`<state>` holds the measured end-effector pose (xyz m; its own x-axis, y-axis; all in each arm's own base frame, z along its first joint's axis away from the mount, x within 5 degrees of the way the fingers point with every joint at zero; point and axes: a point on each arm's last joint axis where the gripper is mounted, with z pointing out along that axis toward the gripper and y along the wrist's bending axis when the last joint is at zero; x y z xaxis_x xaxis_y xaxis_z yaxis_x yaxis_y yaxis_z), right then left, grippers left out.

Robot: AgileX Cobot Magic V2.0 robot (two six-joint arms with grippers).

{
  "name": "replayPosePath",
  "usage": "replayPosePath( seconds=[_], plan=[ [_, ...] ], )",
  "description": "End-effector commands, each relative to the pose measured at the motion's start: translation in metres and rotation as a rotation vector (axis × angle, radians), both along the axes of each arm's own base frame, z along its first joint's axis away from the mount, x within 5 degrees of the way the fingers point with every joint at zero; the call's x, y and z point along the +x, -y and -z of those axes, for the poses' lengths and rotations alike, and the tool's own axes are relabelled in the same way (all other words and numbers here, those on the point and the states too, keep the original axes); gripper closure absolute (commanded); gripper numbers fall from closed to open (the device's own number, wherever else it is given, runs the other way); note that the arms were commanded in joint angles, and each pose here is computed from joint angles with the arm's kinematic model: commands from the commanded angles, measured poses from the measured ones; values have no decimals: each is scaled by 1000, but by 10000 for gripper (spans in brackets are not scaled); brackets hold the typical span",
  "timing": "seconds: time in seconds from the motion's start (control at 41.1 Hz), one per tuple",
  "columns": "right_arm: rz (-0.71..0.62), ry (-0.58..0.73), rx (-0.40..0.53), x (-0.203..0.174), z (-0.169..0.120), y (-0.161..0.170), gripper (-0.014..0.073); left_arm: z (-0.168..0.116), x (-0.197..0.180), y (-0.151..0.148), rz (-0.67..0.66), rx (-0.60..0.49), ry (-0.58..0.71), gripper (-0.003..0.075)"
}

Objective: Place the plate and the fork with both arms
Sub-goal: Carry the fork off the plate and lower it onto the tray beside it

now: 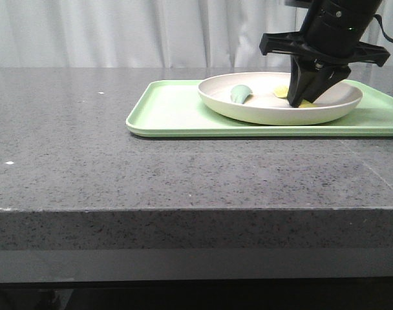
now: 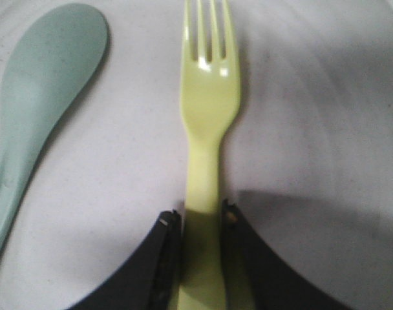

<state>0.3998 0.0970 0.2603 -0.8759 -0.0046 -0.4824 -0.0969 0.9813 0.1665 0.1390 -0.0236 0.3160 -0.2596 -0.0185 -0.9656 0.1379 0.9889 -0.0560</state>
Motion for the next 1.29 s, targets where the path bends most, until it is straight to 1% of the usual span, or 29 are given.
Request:
replayPosePath(
  seconds=[0.0, 0.122, 0.389, 0.584, 0.73, 1.022, 1.143, 1.265],
  plan=[
    [7, 95, 21, -2, -30, 2, 632, -17, 1, 2, 14, -27, 109, 738],
    [5, 107, 24, -2, -39, 2, 632, -17, 1, 2, 14, -27, 109, 738],
    [-3, 146, 34, -1, -74, 3, 632, -17, 1, 2, 14, -27, 109, 738],
    [5, 169, 38, 0, -90, 7, 632, -17, 1, 2, 14, -27, 109, 738],
    [45, 165, 34, 2, -95, 24, 632, -17, 1, 2, 14, -25, 109, 738],
    [164, 136, 19, 5, -94, 75, 632, -17, 1, 2, 14, -25, 109, 738],
    [200, 127, -11, 5, -93, 92, 632, -17, 1, 2, 13, -25, 108, 738],
    [213, 113, -45, 6, -88, 101, 632, -17, 1, 2, 13, -25, 108, 738]
  ],
)
